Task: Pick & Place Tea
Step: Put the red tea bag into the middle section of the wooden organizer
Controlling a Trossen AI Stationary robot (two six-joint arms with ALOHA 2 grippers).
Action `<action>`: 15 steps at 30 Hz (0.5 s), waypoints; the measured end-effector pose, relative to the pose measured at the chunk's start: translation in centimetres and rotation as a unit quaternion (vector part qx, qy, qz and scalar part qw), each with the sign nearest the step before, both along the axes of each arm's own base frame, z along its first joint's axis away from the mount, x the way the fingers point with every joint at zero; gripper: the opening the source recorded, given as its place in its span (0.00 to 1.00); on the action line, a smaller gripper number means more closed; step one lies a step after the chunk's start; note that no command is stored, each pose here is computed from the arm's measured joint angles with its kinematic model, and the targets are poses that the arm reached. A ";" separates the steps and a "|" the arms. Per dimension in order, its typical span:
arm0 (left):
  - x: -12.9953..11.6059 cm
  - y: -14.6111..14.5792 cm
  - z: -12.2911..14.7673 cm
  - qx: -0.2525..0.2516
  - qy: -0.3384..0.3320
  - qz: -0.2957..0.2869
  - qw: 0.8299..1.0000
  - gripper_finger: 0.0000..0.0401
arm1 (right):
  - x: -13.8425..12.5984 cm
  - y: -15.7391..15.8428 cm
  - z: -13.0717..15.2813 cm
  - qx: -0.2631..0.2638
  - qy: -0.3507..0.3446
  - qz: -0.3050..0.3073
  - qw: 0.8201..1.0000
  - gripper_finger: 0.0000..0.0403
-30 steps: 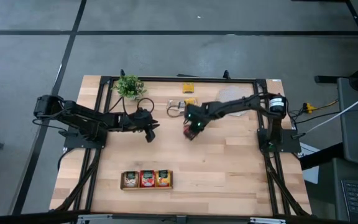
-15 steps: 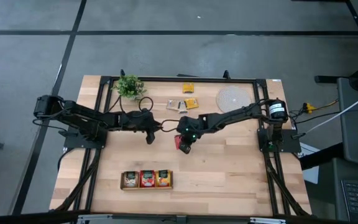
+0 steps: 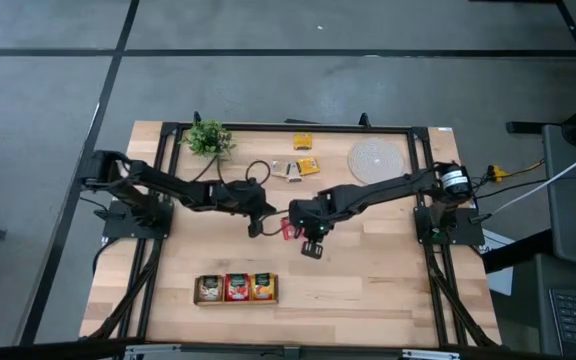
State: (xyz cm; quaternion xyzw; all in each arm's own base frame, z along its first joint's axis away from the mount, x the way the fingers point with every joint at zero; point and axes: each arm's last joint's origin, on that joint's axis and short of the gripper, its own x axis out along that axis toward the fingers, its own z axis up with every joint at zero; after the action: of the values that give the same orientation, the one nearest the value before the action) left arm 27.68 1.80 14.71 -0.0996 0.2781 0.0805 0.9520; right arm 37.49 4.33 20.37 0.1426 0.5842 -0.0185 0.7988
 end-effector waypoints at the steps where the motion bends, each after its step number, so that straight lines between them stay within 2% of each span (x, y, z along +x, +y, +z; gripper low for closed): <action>1: 0.2 0.0 -0.2 -0.005 0.004 -0.007 1.000 0.00 | -0.1 0.2 0.0 -0.001 0.003 0.003 1.000 0.02; 6: 1.2 0.0 -1.9 -0.020 0.032 -0.012 0.999 0.01 | -0.9 0.8 -1.3 -0.004 0.025 0.009 1.000 0.02; 15: 3.2 -0.1 -3.5 -0.028 0.055 -0.039 0.997 0.00 | -1.6 1.5 -2.7 -0.011 0.036 -0.024 0.999 0.02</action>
State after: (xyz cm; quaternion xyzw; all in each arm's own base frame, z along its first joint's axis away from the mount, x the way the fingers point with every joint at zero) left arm 30.91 1.75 11.19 -0.1108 0.3361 0.0407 0.9344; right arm 35.91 5.81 17.65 0.1474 0.6083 -0.0491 0.7783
